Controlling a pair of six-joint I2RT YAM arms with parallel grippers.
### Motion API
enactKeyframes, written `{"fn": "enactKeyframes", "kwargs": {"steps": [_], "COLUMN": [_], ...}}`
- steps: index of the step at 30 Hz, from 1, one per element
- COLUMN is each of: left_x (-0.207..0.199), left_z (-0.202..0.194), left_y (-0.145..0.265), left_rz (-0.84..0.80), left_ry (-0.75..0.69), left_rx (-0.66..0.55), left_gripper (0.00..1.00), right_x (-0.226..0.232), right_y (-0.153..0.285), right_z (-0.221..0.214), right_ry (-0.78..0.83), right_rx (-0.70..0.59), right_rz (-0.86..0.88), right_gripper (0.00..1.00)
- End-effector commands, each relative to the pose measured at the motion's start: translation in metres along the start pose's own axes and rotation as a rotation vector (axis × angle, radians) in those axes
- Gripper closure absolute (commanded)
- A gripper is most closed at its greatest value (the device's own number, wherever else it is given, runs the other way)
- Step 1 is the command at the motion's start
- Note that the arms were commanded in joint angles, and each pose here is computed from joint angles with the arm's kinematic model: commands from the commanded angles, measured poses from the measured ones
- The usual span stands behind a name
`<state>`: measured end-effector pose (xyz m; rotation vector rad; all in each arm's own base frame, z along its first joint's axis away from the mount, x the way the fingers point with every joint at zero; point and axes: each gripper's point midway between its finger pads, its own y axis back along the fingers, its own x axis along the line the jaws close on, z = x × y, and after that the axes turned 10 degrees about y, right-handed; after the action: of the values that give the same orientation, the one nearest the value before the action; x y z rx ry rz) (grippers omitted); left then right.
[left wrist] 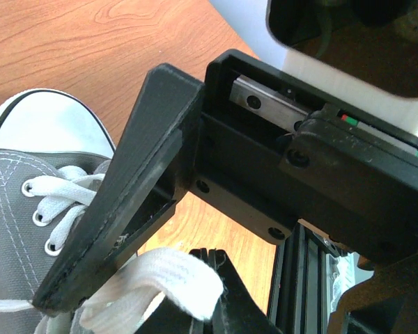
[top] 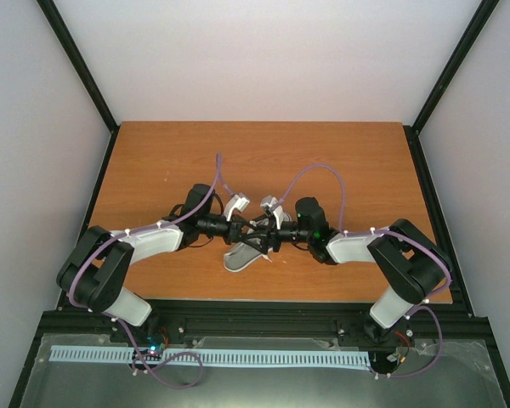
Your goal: Tie the shoes
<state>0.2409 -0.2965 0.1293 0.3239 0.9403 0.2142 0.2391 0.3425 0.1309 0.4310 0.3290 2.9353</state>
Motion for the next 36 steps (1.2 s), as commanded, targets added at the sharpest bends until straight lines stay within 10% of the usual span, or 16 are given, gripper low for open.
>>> {"fn": "enactKeyframes", "kwargs": {"steps": [1, 13, 32, 36], "left_x": [-0.016, -0.010, 0.003, 0.013], "left_z": [0.015, 0.017, 0.018, 0.020], "left_y": [0.002, -0.001, -0.001, 0.001], "left_rz": [-0.056, -0.046, 0.003, 0.068], "left_ry": [-0.041, -0.019, 0.005, 0.008], "left_rx": [-0.026, -0.026, -0.032, -0.047], "left_gripper": [0.99, 0.99, 0.98, 0.82], "right_x": [-0.006, -0.019, -0.035, -0.030], "right_y": [-0.006, -0.012, 0.007, 0.010], "right_z": [-0.006, -0.026, -0.020, -0.016], "right_ry": [0.017, 0.012, 0.018, 0.014], "right_rx": [-0.001, 0.034, -0.005, -0.018], "right_rz": [-0.008, -0.081, -0.252, -0.239], "right_gripper": [0.21, 0.30, 0.88, 0.97]}}
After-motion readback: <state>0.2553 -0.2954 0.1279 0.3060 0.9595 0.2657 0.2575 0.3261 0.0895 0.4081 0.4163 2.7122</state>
